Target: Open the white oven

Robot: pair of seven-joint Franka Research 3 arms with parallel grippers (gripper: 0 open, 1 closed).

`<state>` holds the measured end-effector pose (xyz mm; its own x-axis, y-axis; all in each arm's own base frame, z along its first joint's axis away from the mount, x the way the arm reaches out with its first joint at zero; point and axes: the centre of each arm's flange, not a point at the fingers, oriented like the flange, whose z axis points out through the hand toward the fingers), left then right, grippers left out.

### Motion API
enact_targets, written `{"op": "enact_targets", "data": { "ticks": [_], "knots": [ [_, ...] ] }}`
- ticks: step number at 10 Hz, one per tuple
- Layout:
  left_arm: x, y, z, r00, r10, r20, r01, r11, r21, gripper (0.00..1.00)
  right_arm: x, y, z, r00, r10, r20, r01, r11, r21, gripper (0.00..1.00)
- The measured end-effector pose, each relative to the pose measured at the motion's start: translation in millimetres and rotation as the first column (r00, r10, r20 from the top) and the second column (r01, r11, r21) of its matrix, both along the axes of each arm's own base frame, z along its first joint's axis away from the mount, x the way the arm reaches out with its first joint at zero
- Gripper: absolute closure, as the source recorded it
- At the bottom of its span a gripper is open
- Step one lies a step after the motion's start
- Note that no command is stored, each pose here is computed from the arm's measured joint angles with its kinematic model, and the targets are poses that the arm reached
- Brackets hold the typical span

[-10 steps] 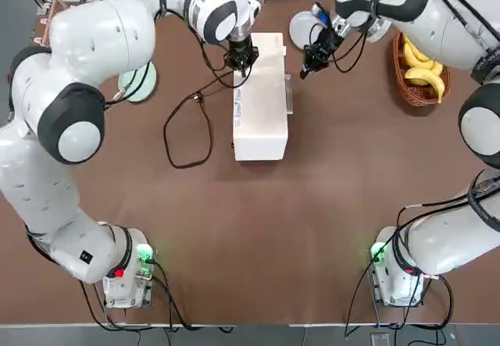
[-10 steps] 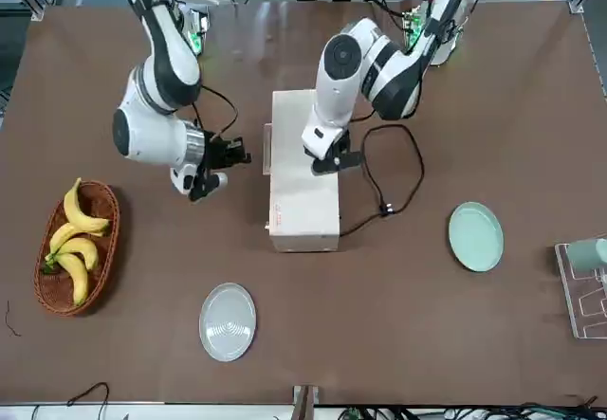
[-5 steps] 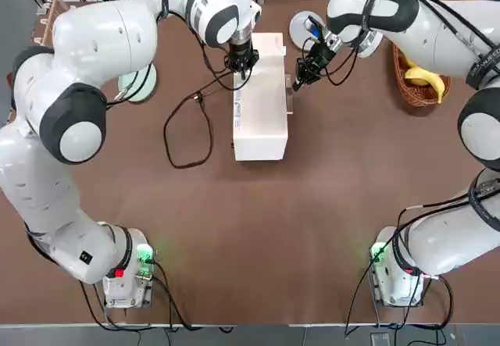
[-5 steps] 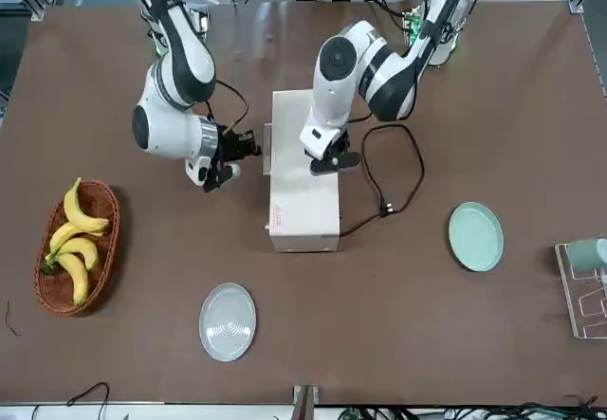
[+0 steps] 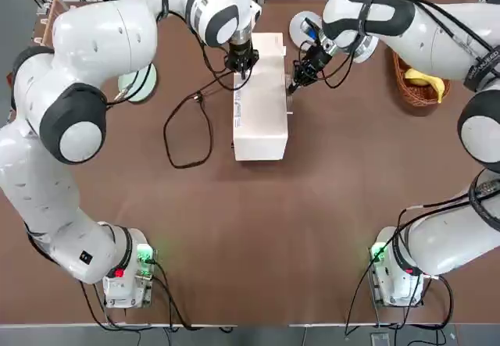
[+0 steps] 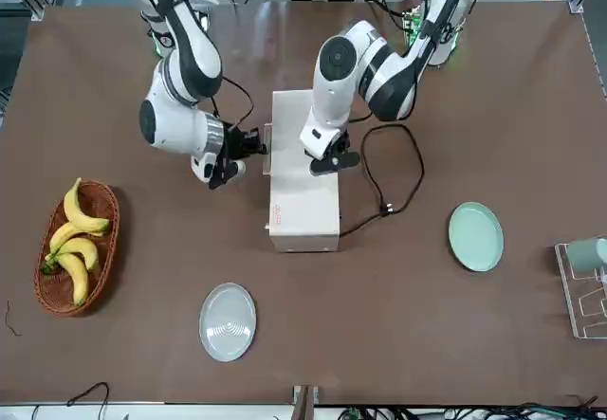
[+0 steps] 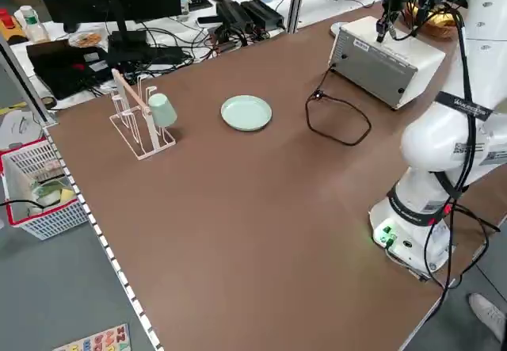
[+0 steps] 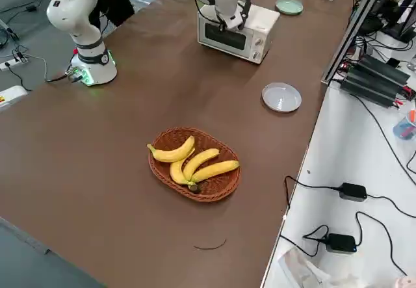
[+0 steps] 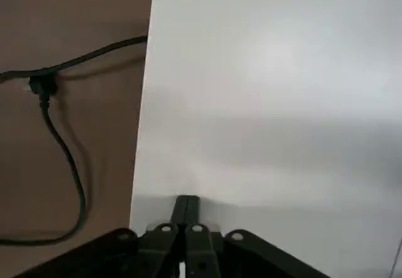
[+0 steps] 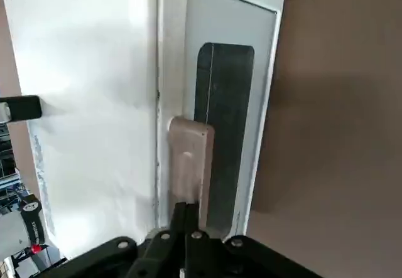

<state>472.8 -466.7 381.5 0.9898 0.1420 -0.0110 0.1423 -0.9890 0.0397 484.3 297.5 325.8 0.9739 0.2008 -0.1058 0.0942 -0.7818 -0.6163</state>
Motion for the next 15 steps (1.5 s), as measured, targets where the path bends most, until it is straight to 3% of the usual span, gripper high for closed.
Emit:
{"op": "enact_targets", "data": {
  "ticks": [8,11,15],
  "knots": [
    [0.0,-0.2,0.2,1.0,0.001,0.001,-0.001,1.0,-0.001,0.99,-0.5,-3.3,-3.1,1.0,0.021,0.019,-0.021,1.0,0.004,0.96],
    [0.2,-0.1,0.3,1.0,0.001,0.001,-0.001,1.0,-0.001,0.99,1.5,-30.0,-12.6,0.999,0.043,0.023,-0.043,0.999,-0.004,0.96],
    [0.5,0.2,0.4,1.0,0.002,0.001,-0.002,1.0,-0.001,0.99,6.0,-82.9,-53.8,0.999,0.054,0.006,-0.053,0.992,-0.111,0.96]
  ]
}}
